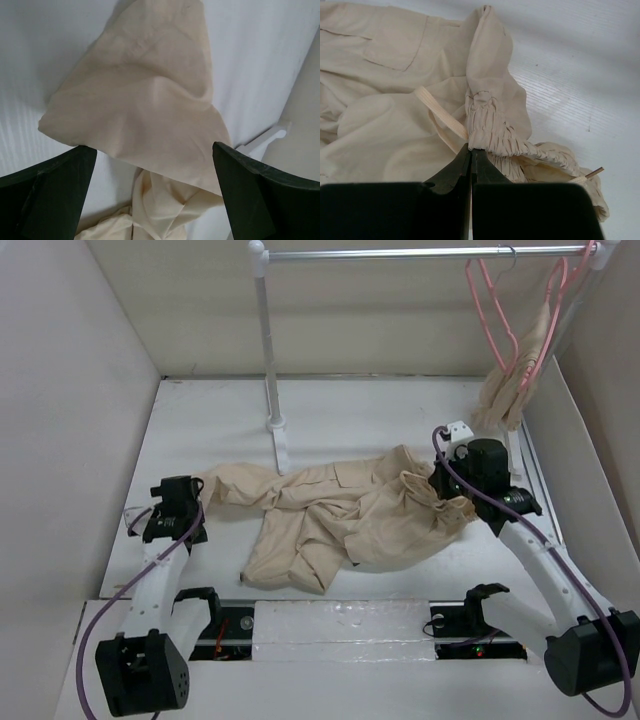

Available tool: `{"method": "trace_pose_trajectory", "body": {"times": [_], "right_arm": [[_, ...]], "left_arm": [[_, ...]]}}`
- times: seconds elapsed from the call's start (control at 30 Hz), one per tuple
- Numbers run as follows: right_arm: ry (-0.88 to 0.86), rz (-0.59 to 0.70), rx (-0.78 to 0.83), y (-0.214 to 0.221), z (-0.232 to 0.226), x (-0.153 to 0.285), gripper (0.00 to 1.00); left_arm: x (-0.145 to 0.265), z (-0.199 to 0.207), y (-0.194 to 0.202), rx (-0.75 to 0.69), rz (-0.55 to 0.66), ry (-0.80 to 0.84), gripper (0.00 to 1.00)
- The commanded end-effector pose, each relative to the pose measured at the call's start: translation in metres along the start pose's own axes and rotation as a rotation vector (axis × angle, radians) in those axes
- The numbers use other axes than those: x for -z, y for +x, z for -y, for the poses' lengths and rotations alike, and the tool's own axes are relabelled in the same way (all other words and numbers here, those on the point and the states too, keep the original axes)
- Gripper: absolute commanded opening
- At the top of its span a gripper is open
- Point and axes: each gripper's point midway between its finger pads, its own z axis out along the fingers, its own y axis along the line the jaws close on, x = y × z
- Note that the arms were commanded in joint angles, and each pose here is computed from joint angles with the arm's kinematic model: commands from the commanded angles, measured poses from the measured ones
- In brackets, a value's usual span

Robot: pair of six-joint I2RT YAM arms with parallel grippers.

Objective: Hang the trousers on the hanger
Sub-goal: Flatten out the trousers at the center of the board.

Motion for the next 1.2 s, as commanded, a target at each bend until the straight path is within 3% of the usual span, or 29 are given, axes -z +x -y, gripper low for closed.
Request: {"method": "trace_pose_trajectory", "body": {"times": [0.0, 0.1, 0.13, 0.2, 0.23, 0.3, 0.37, 0.4, 0.47, 0.5, 0.6, 0.83, 0.97, 1.07, 1.17], "right_arm": [[-0.055, -0.002, 0.043, 0.006, -0.011, 0.001, 0.00], [-0.055, 0.003, 0.047, 0.005, -0.011, 0.000, 0.00], [-0.057, 0.010, 0.049, 0.000, -0.011, 0.000, 0.00], [-0.053, 0.007, 0.048, -0.003, -0.011, 0.002, 0.00], [-0.045, 0.017, 0.051, -0.008, -0.010, 0.005, 0.00], [-0.024, 0.022, 0.055, -0.012, -0.007, 0.010, 0.00], [-0.015, 0.046, 0.060, -0.026, -0.006, 0.017, 0.00], [-0.024, 0.065, 0.065, -0.041, -0.009, 0.024, 0.00], [-0.030, 0.105, 0.072, -0.062, -0.012, 0.035, 0.00], [-0.043, 0.126, 0.073, -0.074, -0.015, 0.041, 0.00], [-0.053, 0.235, 0.088, -0.118, -0.022, 0.073, 0.00], [-0.005, 0.468, 0.116, -0.204, -0.027, 0.155, 0.00], [-0.037, 0.565, 0.105, -0.217, -0.039, 0.195, 0.00], [-0.042, 0.621, 0.108, -0.204, -0.045, 0.232, 0.00], [-0.028, 0.631, 0.104, -0.193, -0.045, 0.246, 0.00]], "left_arm": [[0.006, 0.035, -0.012, 0.066, 0.046, 0.100, 0.97], [-0.005, 0.024, -0.002, 0.049, 0.015, 0.046, 0.82], [-0.006, 0.022, -0.001, 0.042, 0.011, 0.040, 0.66], [-0.009, 0.021, -0.002, 0.023, 0.022, 0.038, 0.46], [-0.009, 0.021, -0.005, 0.007, 0.039, 0.043, 0.24], [-0.001, 0.042, -0.010, -0.021, 0.055, 0.094, 0.03], [0.008, 0.066, -0.018, -0.110, 0.091, 0.142, 0.00], [0.036, 0.123, -0.029, -0.151, 0.120, 0.233, 0.00], [0.047, 0.143, -0.036, -0.221, 0.150, 0.260, 0.00], [0.075, 0.185, -0.047, -0.224, 0.175, 0.324, 0.00], [0.131, 0.243, -0.068, -0.254, 0.225, 0.451, 0.00], [0.230, 0.304, -0.095, -0.228, 0.260, 0.716, 0.00], [0.274, 0.326, -0.111, -0.240, 0.294, 0.776, 0.00], [0.307, 0.314, -0.136, -0.222, 0.380, 0.813, 0.00], [0.306, 0.301, -0.143, -0.253, 0.422, 0.778, 0.00]]}}
